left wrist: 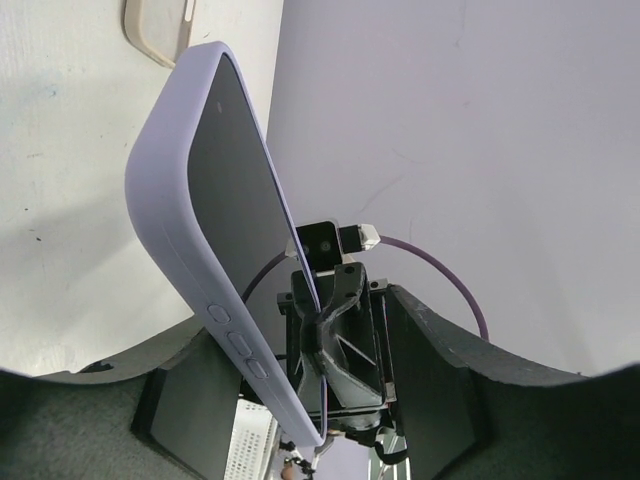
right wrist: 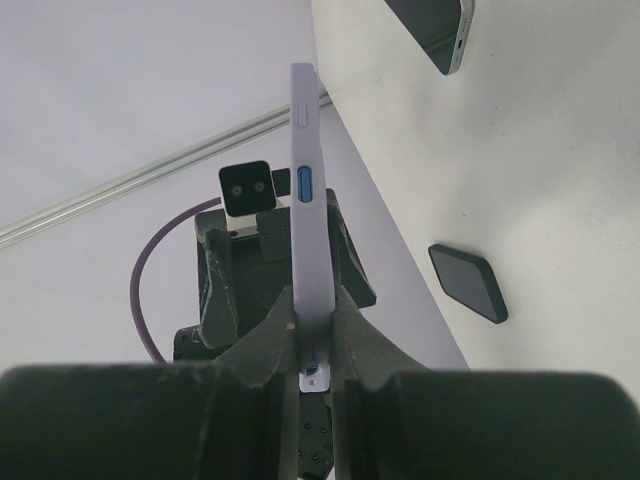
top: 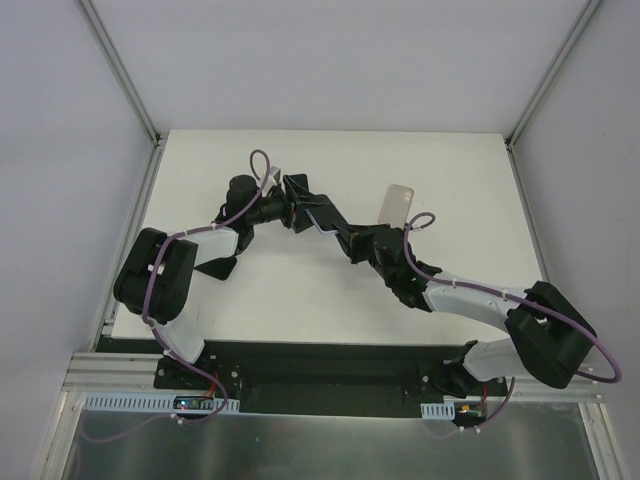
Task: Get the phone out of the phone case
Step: Remove the phone case from the phone.
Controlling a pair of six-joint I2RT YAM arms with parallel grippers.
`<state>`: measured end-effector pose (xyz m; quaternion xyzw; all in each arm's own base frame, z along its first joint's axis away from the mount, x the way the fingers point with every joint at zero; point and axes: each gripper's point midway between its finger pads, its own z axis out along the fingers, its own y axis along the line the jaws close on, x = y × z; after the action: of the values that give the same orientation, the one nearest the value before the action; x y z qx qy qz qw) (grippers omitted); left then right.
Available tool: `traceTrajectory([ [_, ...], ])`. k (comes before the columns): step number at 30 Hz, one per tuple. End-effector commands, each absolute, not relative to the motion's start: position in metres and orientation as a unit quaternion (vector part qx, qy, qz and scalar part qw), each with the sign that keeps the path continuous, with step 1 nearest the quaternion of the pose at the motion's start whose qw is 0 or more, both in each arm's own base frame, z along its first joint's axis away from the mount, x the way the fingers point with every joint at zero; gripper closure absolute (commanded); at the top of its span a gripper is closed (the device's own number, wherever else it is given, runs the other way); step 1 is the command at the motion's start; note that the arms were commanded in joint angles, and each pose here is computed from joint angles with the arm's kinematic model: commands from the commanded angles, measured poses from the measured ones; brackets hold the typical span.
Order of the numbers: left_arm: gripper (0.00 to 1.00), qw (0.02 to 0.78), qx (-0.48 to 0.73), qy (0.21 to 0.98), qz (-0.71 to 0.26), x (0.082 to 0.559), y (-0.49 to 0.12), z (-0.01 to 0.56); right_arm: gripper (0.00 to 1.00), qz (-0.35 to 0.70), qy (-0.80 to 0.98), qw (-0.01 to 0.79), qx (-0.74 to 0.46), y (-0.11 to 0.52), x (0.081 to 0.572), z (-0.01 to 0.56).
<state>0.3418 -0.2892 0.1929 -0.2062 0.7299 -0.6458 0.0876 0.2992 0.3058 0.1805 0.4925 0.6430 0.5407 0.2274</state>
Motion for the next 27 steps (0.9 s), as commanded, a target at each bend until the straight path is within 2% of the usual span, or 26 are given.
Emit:
traceTrajectory([
  [1,0.46,0.106,-0.173,0.712,-0.673,0.339,-0.298,0.216,0.99,0.593,0.607,0.226,0.478,0.32,0.304,0.223],
  [4,0.51,0.102,-0.175,0.708,-0.676,0.34,-0.298,0.217,0.98,0.603,0.609,0.24,0.457,0.323,0.304,0.23],
  [7,0.62,0.094,-0.178,0.708,-0.677,0.339,-0.299,0.215,0.99,0.613,0.609,0.272,0.425,0.321,0.302,0.243],
  [9,0.63,0.09,-0.181,0.706,-0.679,0.339,-0.298,0.213,0.99,0.613,0.61,0.292,0.41,0.316,0.301,0.25],
  [15,0.64,0.072,-0.166,0.696,-0.695,0.34,-0.303,0.219,0.99,0.619,0.625,0.262,0.396,0.322,0.292,0.244],
  [21,0.79,0.066,-0.17,0.693,-0.698,0.34,-0.3,0.217,0.99,0.618,0.633,0.247,0.395,0.322,0.287,0.23],
  [23,0.78,0.067,-0.174,0.693,-0.696,0.338,-0.298,0.215,0.99,0.614,0.629,0.257,0.402,0.316,0.288,0.227],
  [27,0.63,0.073,-0.171,0.691,-0.698,0.337,-0.296,0.218,0.99,0.6,0.622,0.28,0.418,0.3,0.289,0.223],
])
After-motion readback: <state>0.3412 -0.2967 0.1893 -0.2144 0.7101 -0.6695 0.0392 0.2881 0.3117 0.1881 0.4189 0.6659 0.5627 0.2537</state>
